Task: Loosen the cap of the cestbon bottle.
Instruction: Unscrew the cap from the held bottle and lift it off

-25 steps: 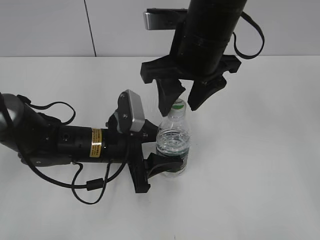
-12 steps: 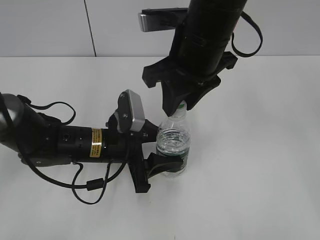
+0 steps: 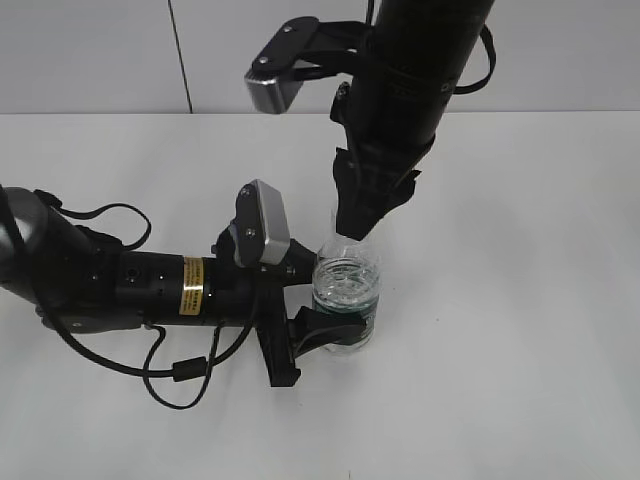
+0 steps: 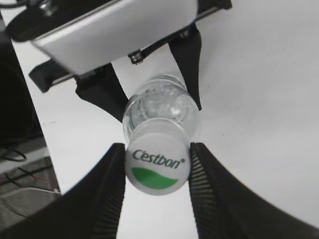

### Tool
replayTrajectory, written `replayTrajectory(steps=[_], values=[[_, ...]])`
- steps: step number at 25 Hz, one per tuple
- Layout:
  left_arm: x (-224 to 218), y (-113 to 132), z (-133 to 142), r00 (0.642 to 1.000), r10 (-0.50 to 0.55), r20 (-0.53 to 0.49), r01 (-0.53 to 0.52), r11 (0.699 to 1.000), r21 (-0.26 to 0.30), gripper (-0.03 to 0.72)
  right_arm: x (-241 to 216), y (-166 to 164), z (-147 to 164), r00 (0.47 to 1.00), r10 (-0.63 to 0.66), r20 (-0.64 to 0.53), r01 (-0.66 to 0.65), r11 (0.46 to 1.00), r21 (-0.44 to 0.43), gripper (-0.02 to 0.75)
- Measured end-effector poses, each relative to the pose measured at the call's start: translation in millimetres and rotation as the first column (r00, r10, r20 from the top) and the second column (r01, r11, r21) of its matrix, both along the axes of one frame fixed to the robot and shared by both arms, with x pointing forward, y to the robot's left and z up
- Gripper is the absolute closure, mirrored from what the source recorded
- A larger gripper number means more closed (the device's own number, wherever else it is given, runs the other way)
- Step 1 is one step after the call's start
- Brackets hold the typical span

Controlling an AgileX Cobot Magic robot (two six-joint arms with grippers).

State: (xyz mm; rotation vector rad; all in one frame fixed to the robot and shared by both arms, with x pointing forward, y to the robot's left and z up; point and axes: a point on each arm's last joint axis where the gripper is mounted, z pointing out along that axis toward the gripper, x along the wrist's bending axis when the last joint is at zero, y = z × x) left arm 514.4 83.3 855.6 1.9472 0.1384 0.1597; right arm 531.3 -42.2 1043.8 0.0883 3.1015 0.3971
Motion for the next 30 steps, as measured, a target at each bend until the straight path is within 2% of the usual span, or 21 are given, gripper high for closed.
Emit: replayTrajectory(steps=[3,5,22,25,30], values=[[-0.1,0.0,0.0,1.000,-0.001,0.001,0.001,1.000,0.000,0.276,0.1,0.0,0.2,0.982,0.180,0.047,-0.180,0.984,-0.008,0.439],[-0.1,0.0,0.0,1.000,-0.001,0.001,0.001,1.000,0.000,0.276,0.2,0.1,0.5,0.972,0.227,0.060,-0.227,0.974,-0.011,0.439],[0.0,0.0,0.0,1.000,0.000,0.000,0.000,1.000,0.000,0.276,0.4,0.2,1.0,0.963,0.259,0.071,-0.258,0.966,-0.014,0.437],[0.0,0.0,0.0,1.000,0.000,0.000,0.000,1.000,0.000,0.276,0.5,0.2,1.1,0.963,0.258,0.072,-0.258,0.966,-0.014,0.404],[0.0,0.0,0.0,1.000,0.001,-0.002,-0.001,1.000,0.000,0.276,0.2,0.4,1.1,0.965,0.252,0.068,-0.252,0.968,-0.010,0.273]])
